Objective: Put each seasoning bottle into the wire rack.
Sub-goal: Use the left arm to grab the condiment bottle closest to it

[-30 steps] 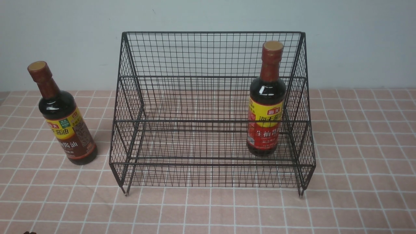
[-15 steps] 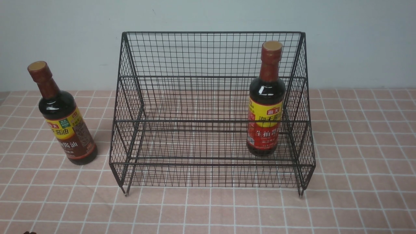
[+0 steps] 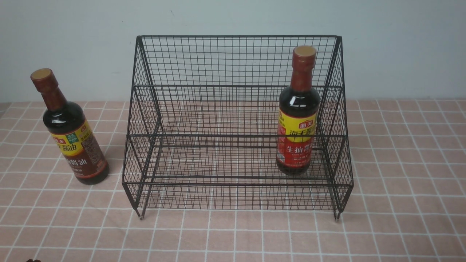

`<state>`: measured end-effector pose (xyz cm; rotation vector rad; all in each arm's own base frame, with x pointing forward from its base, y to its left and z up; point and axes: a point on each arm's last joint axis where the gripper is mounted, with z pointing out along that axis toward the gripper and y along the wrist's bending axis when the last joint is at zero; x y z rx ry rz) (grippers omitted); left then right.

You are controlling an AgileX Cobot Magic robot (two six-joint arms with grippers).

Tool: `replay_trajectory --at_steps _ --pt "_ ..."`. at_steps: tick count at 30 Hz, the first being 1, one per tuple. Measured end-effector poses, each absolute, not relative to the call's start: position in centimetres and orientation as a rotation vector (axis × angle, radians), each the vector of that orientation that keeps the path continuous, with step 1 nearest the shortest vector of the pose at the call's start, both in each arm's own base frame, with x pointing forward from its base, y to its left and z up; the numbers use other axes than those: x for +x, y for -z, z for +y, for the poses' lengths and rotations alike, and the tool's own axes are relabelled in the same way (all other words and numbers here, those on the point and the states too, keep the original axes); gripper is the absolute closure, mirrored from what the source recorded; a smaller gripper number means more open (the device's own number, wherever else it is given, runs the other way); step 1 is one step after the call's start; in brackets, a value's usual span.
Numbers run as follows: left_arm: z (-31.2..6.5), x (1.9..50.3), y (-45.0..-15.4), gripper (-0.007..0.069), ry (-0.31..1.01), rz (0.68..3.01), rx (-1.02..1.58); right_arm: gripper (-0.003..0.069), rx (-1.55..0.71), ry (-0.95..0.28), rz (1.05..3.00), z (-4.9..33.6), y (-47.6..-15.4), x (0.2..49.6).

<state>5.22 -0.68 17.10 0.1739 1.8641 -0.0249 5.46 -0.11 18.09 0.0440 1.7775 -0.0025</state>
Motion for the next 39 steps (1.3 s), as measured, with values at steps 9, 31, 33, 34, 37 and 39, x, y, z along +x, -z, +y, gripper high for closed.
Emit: replay_trajectory --at_steps 9,31,33,34,37,39 --pt "-0.7 5.2 -17.1 0.0632 0.025 1.864 0.174 0.0673 0.044 0.003 1.777 -0.1 -18.1 5.5" --pt "-0.6 5.6 -20.1 0.0632 0.351 1.539 -0.185 0.0673 0.039 0.007 1.777 -0.1 -18.1 5.5" --pt "0.0 5.6 -21.2 0.0632 0.399 1.39 -0.297 0.0673 0.038 0.008 1.777 -0.1 -18.1 5.5" --pt "0.1 5.5 -21.3 0.0632 0.397 1.377 -0.302 0.0673 0.038 0.008 1.777 -0.1 -18.1 5.5" --pt "1.3 5.0 -23.1 0.0632 0.359 1.138 -0.384 0.0673 0.037 0.008 1.777 -0.1 -18.1 5.5" --pt "1.6 4.8 -24.0 0.0632 0.318 1.073 -0.378 0.0673 0.037 0.008 1.777 -0.1 -18.1 5.5"
